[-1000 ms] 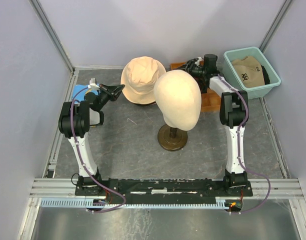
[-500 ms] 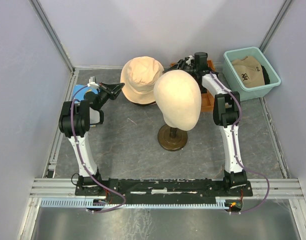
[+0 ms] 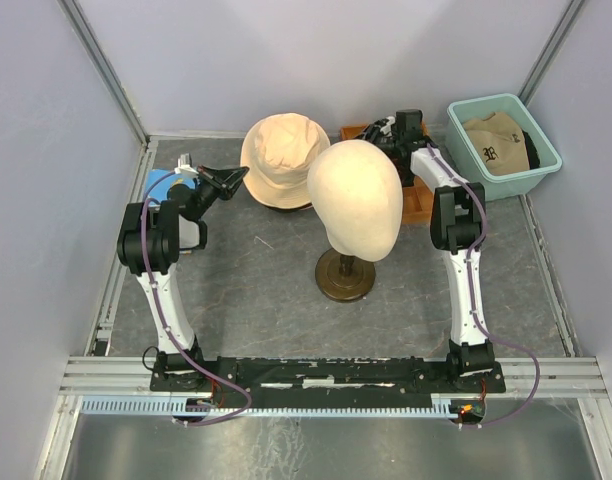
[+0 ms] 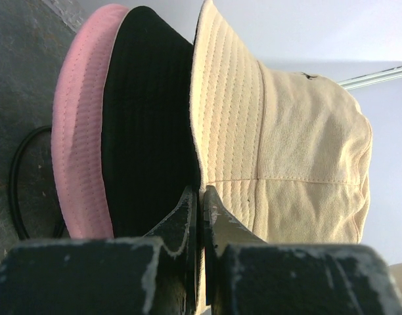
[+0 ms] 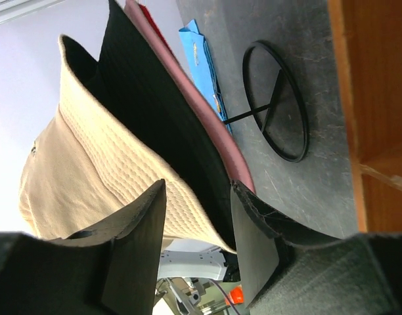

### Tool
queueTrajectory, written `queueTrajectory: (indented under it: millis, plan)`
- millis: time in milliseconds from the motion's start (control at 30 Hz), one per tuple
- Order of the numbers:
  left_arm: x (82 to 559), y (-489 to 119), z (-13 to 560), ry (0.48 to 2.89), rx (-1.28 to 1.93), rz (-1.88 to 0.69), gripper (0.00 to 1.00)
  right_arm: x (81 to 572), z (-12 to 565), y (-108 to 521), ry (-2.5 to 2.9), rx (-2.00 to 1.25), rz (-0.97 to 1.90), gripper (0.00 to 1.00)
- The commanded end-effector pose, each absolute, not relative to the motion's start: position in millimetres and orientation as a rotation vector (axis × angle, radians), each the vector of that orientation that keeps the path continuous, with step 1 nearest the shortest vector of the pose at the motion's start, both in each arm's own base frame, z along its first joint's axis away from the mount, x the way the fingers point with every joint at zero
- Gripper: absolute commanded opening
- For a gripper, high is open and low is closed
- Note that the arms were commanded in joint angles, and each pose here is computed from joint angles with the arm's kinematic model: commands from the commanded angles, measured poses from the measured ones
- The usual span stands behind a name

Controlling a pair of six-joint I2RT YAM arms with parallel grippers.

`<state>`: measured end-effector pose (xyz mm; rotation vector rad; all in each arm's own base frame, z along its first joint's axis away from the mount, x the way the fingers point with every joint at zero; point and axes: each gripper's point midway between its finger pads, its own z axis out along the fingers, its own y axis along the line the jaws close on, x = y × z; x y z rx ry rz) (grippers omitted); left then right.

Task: Stack the hats
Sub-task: Stack the hat on the hat.

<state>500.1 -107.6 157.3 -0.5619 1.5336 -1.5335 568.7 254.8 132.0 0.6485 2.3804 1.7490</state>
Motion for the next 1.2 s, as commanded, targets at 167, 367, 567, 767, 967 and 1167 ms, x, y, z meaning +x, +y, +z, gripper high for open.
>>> queueTrajectory:
  millis: [167, 367, 567, 767, 967, 1167]
  plan:
    - [489.0, -107.9, 139.5, 1.528, -0.596, -1.575, 0.03, 571.1, 172.8, 250.9, 2.273, 0.560, 1.790, 0.53]
    - [489.8, -110.4, 133.6, 1.547, -0.605, -1.580, 0.03, 573.9, 194.8, 254.0, 2.209, 0.539, 1.845, 0.53]
    - [492.4, -112.6, 134.5, 1.549, -0.598, -1.589, 0.03, 575.1, 212.2, 248.6, 2.175, 0.522, 1.846, 0.53]
    - [495.3, -115.8, 137.8, 1.546, -0.588, -1.601, 0.03, 571.8, 208.6, 255.7, 2.189, 0.530, 1.857, 0.54]
    - [498.2, -116.1, 138.7, 1.548, -0.587, -1.603, 0.03, 567.4, 199.6, 271.9, 2.213, 0.521, 1.871, 0.54]
    - [496.4, -117.4, 134.5, 1.558, -0.592, -1.609, 0.03, 572.2, 199.4, 275.1, 2.191, 0.532, 1.893, 0.54]
